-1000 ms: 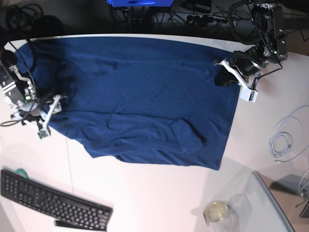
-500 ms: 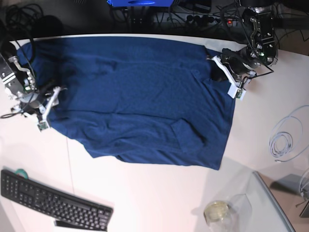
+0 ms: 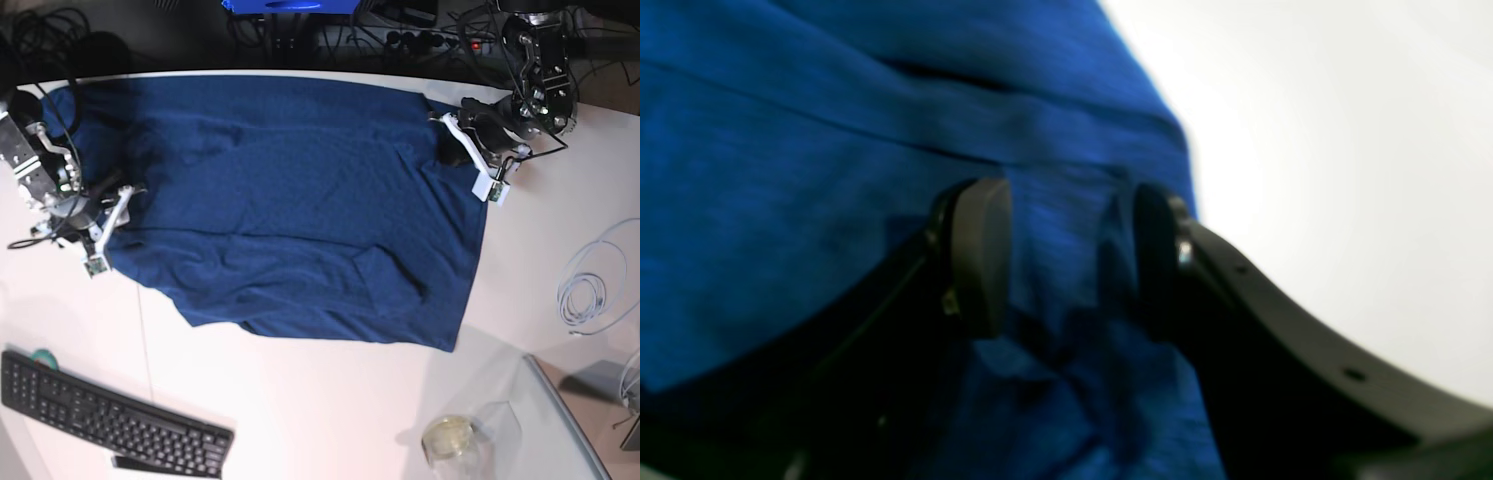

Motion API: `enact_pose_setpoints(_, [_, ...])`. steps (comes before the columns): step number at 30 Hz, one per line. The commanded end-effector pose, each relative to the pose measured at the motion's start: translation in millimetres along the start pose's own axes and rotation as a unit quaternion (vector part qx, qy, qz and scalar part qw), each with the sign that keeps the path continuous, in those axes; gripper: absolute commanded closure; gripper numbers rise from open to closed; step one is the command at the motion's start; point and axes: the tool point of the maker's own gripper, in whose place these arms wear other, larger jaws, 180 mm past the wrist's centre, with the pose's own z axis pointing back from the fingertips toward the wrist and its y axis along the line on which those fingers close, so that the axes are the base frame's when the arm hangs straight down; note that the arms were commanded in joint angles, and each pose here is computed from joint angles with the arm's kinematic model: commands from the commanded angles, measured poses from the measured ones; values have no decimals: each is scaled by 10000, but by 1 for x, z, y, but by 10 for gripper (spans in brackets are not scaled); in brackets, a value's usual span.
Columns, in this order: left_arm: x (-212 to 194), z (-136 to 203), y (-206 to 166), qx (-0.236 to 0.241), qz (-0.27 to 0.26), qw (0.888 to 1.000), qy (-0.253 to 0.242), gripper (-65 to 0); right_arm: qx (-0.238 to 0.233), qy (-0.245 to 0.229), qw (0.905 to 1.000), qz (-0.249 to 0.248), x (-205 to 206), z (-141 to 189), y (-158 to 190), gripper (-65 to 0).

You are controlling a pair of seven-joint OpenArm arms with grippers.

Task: Layout the t-shirt on the table in an organized manner, then fold the t-shirt properly
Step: 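Grasp the shirt corners with both grippers at opposite shoulder ends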

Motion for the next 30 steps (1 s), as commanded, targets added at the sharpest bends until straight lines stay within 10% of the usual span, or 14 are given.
enact_pose_setpoints(1, [-4,8,17,234,11,9997,78,0,-135,-192,9997,24,14,3,-15,-272])
enact_pose_setpoints(10, [27,52,54,932,-12,9943,-519,0,-143,-176,9997,-38,16,-2,-13,-272])
enact_pose_setpoints(19, [36,35,22,519,-277,9970,-499,0,-129,-76,9998,-126,10,-8,-8,-270])
enact_pose_setpoints(25, [25,17,10,307,-137,9989,-312,0,-123,-90,9998,-125,11,-8,-8,-14])
enact_pose_setpoints(30, [5,8,12,238,52,9997,-73,0,-65,-347,9994,-70,30,1,-6,-15])
